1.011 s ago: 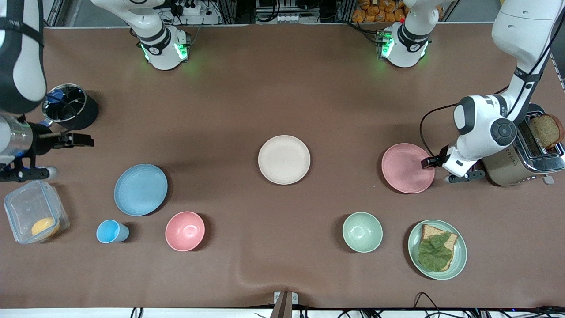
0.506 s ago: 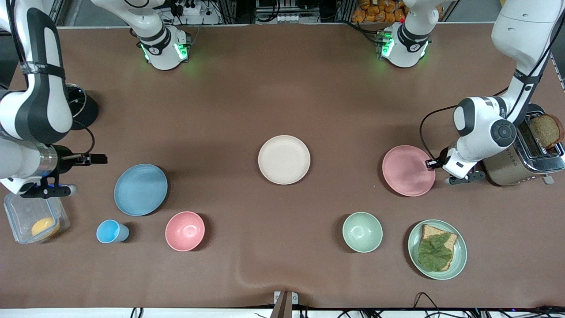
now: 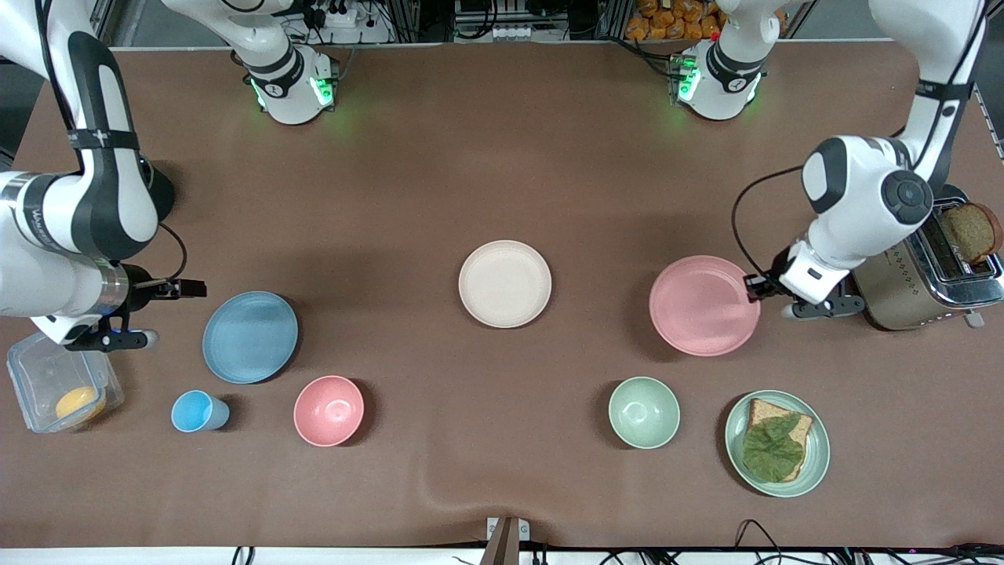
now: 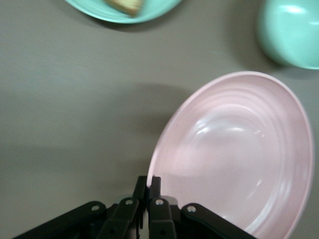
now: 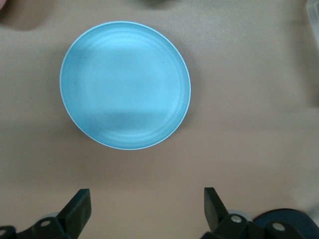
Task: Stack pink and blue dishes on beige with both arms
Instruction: 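Lift the pink plate with the left gripper toward the beige plate, then lower the pink plate onto the beige plate and open the left gripper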
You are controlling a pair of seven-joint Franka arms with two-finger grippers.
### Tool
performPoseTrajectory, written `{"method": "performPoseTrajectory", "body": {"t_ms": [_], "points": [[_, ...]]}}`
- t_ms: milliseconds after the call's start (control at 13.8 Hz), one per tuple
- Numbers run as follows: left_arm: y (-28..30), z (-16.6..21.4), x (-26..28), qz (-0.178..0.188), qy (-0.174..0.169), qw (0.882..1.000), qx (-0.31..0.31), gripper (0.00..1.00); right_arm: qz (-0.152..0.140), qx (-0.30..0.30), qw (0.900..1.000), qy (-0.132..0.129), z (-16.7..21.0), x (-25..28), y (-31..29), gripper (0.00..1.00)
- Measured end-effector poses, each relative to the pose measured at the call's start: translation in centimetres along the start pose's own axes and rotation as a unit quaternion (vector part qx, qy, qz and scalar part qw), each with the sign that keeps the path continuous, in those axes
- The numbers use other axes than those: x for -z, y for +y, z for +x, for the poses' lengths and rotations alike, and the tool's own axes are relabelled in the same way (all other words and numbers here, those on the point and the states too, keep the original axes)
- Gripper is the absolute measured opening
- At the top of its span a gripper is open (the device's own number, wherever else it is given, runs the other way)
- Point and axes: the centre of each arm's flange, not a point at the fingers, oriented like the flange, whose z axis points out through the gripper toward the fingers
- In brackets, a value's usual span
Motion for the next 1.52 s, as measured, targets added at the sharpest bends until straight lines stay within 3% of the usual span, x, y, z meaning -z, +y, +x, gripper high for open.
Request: {"method": "performPoseTrajectory", "body": {"t_ms": [361, 578, 1083, 1517], "points": [[15.1, -6.7, -0.1, -0.027, -0.029, 0.998, 0.055, 0.05, 0.0, -0.003, 1.0, 0.013, -0.6, -1.7, 0.3, 1.0], [21.0, -10.4, -1.9, -0.034, -0.054, 0.996, 0.061, 0.05, 0.0, -0.008, 1.0, 0.024, -0.7, -3.4, 1.0, 1.0], [25.0, -13.6, -9.4, -0.057, -0.078, 0.993, 0.068, 0.05, -0.002, -0.015, 0.998, 0.058, 0.1, -5.8, 4.0, 1.0], [26.9, -13.5, -12.6, -0.037, -0.069, 0.995, 0.066, 0.05, 0.018, -0.017, 0.999, 0.048, 2.8, -9.7, 2.8, 1.0]]}}
